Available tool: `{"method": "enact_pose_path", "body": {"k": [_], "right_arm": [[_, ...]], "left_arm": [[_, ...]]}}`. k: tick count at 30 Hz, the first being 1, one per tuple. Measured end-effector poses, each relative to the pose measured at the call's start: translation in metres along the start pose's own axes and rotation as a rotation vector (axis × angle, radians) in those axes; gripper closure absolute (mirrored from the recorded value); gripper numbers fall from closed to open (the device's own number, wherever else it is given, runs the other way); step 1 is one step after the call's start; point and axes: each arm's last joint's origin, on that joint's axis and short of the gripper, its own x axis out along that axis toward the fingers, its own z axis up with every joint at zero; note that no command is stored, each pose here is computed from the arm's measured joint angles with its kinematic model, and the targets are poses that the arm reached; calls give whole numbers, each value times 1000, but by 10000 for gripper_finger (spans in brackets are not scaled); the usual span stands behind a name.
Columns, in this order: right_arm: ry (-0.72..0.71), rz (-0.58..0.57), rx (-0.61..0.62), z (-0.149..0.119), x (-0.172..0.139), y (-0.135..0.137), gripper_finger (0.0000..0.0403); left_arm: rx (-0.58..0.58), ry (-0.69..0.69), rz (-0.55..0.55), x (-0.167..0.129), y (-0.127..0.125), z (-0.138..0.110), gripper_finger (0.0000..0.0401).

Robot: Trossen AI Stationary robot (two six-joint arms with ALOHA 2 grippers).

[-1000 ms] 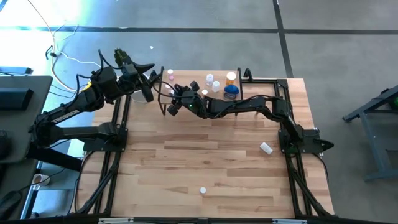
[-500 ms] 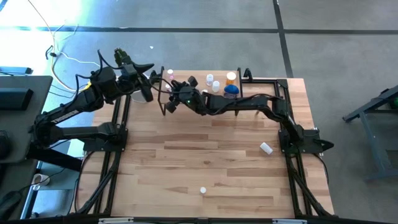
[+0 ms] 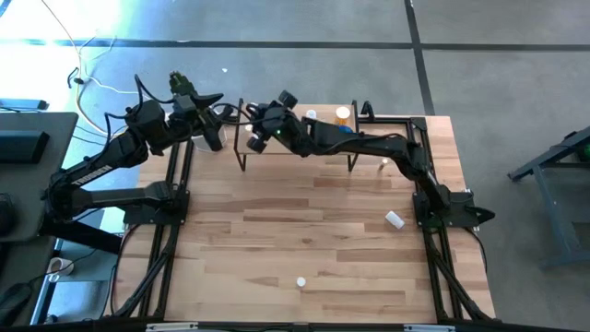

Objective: Pick and place medicine bottles onto shelf by color
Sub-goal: Put the top white pill bottle on the shelf

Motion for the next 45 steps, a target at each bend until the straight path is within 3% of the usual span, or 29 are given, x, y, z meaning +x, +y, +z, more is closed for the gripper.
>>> {"method": "enact_pose_path", "body": {"k": [11,15,29,45], "right_arm": [[208,11,-140,1,-16,-38,231],[272,25,-173,1,-32,-52,231],[487,28,-217,-2,-98,-109,231],[592,-99,-75,-10,-163,-190,231]], "left_arm": [[6,32,5,0,0,-3,174],[36,37,52,0,1,-3,174],[92,38,52,0,1,-3,174],[92,38,52,0,1,-3,174]]}}
